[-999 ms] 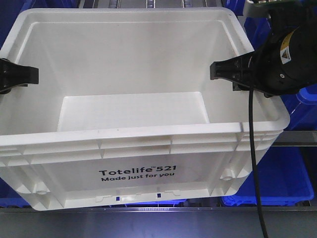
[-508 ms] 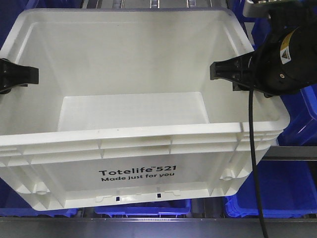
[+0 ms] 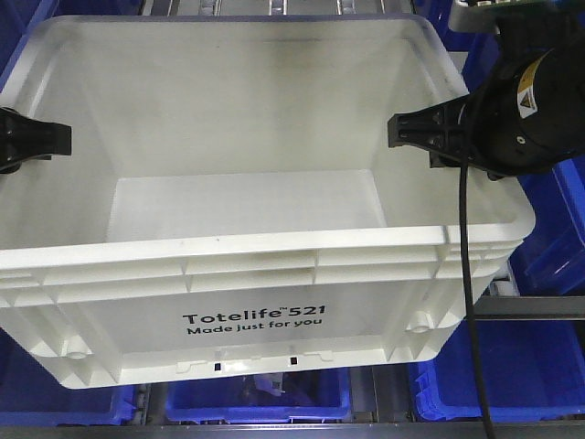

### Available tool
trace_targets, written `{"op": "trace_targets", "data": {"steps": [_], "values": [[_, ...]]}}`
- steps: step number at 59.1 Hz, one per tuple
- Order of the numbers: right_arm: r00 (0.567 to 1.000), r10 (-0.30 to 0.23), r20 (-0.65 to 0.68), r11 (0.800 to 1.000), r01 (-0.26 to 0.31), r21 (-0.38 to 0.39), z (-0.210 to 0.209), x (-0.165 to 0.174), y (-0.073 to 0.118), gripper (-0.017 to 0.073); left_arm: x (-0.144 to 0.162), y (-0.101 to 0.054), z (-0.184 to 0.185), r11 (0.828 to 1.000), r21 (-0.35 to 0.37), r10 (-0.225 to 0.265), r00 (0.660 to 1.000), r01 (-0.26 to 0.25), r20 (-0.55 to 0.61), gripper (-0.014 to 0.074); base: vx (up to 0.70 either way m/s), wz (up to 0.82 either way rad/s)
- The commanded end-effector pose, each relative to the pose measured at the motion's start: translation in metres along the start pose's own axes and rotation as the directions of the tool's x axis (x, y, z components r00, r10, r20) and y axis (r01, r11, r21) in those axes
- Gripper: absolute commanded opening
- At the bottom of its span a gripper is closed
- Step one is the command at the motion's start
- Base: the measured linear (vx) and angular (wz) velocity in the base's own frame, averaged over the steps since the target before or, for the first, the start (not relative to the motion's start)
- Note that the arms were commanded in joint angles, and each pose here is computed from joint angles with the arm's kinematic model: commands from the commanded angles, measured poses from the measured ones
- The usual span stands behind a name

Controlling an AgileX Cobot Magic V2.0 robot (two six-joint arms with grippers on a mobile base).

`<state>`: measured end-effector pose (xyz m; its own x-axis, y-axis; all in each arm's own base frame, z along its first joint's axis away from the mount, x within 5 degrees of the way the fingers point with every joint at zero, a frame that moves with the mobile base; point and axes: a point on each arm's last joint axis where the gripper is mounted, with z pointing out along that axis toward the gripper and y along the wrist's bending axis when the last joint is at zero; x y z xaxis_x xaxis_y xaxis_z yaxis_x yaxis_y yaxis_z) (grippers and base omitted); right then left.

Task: Place moving items into box and shelve
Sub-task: 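Extend both arms to bring the tote over the roller shelf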

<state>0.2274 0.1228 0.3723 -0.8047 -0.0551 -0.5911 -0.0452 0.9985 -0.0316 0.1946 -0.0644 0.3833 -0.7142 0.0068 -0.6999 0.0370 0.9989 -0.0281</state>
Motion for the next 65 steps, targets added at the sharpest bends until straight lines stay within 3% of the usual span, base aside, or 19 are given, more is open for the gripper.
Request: {"op": "trace_targets", "data": {"steps": [1, 65], "values": [[0.987, -0.027, 0.161, 0.999, 0.021, 0.041, -0.0211, -0.0160, -0.0124, 0.0110, -0.0198, 0.0015, -0.0222, 0.999, 0.025, 0.037, 0.978, -0.043, 0.207, 0.0169, 0.10, -0.03], [0.987, -0.027, 0.161, 0.999, 0.021, 0.041, -0.0211, -0.0160, -0.0124, 0.0110, -0.0198, 0.0015, -0.0222, 0.999, 0.025, 0.037, 0.978, -0.043, 0.207, 0.0169, 0.08, -0.04]]}}
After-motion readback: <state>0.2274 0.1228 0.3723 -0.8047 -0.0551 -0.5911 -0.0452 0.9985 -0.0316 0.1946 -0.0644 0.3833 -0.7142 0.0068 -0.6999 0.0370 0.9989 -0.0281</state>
